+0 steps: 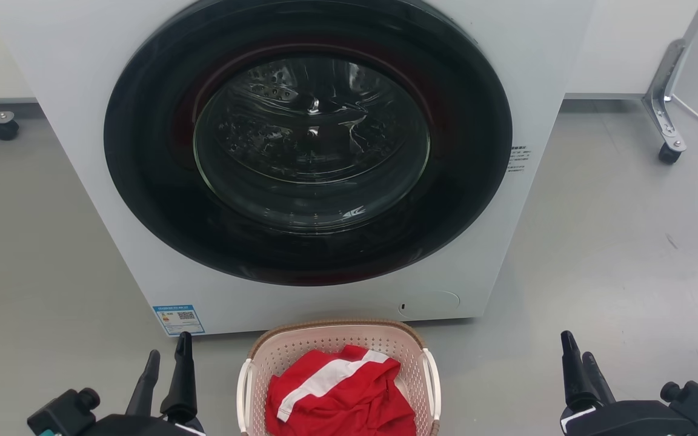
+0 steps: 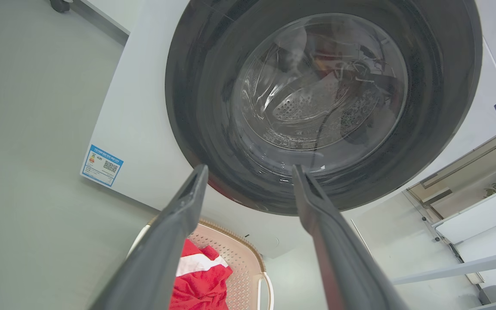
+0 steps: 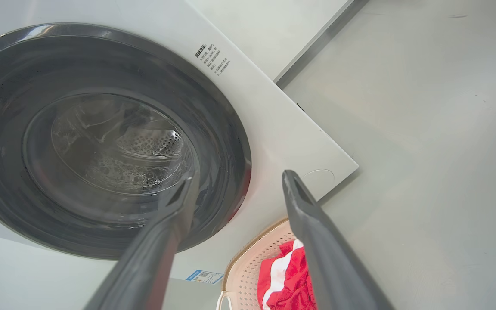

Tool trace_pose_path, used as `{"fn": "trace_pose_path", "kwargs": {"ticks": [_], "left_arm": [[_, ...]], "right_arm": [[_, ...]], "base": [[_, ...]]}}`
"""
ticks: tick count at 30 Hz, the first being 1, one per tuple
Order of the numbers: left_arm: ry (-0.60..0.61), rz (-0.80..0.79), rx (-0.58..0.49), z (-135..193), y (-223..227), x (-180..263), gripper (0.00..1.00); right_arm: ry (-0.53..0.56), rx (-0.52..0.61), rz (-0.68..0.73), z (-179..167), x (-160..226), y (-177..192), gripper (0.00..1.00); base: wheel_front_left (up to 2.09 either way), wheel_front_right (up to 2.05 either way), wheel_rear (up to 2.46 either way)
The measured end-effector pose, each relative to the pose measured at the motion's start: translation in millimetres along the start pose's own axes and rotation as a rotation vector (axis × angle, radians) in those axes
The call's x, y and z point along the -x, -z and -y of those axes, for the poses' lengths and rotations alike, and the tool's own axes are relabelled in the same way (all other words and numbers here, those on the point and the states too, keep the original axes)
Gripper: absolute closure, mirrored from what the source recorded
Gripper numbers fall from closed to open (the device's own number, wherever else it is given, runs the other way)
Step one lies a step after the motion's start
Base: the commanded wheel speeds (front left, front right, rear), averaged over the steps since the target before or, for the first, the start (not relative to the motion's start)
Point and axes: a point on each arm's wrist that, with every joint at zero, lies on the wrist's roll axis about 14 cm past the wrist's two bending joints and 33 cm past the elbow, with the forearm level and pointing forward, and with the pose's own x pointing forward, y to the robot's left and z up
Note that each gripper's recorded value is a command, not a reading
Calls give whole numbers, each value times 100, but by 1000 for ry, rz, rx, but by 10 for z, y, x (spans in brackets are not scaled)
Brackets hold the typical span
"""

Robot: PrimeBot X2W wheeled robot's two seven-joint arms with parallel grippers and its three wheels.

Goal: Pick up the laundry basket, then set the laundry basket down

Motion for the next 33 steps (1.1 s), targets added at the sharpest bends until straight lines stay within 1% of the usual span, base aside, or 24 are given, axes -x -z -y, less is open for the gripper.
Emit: {"fn": "trace_pose_path", "kwargs": {"ticks": [20, 28, 33], "left_arm": [[43, 77, -330, 172, -50, 82, 0], [56, 120, -444, 236, -99, 110, 0], [65, 139, -496, 268, -103, 132, 0]], "right_arm": [[-65, 297, 61, -234, 43, 9, 0], [-94, 407, 100, -346, 50, -15, 0], [-114, 463, 123, -405, 62, -28, 0]], "base": [[0, 0, 0], [0, 0, 0], [0, 0, 0]]}}
